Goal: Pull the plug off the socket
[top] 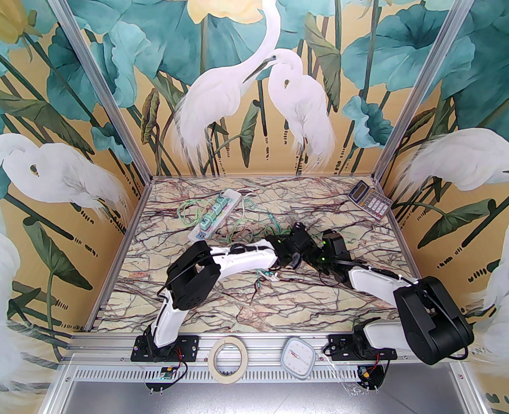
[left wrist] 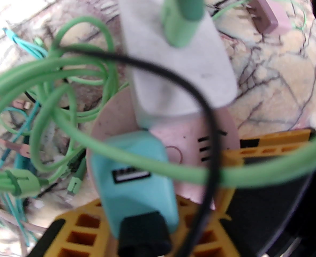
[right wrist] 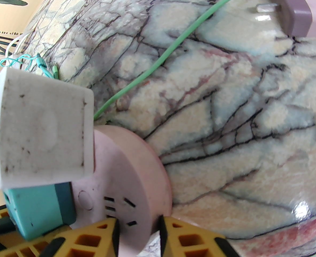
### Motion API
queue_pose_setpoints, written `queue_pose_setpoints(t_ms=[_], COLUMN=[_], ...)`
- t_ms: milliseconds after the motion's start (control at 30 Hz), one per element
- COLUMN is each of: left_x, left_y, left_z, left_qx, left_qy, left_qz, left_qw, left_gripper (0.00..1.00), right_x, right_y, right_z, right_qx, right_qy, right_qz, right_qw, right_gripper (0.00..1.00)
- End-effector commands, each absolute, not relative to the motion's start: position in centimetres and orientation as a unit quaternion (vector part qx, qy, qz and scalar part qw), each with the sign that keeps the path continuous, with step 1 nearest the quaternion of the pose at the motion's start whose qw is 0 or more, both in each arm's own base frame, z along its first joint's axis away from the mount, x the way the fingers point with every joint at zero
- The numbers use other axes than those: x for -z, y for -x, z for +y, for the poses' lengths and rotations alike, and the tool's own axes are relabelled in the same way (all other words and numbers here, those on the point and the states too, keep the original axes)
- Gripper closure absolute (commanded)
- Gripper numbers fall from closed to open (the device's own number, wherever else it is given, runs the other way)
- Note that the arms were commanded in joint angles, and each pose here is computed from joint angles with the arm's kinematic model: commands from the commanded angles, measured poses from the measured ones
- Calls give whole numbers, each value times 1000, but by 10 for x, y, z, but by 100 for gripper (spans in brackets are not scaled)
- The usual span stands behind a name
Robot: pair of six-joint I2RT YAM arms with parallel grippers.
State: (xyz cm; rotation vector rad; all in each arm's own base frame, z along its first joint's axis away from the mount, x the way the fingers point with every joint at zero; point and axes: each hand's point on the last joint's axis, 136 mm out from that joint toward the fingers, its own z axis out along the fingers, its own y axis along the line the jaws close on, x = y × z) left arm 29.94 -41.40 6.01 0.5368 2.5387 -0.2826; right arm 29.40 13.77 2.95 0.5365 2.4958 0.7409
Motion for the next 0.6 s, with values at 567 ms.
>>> queue_pose_setpoints(t_ms=[567], left_x=[-103], left_y=[-276], left_z=[-463], left_qx=[143], left_qy=[-255], left_qz=[911], left_qw=[292], left_gripper=[73], right_x=[24], right_y=[-245], right_z=[118], right_qx=[-186], right_qy=[-210], right_qz=[949], right_qw=[145], right_gripper=[67])
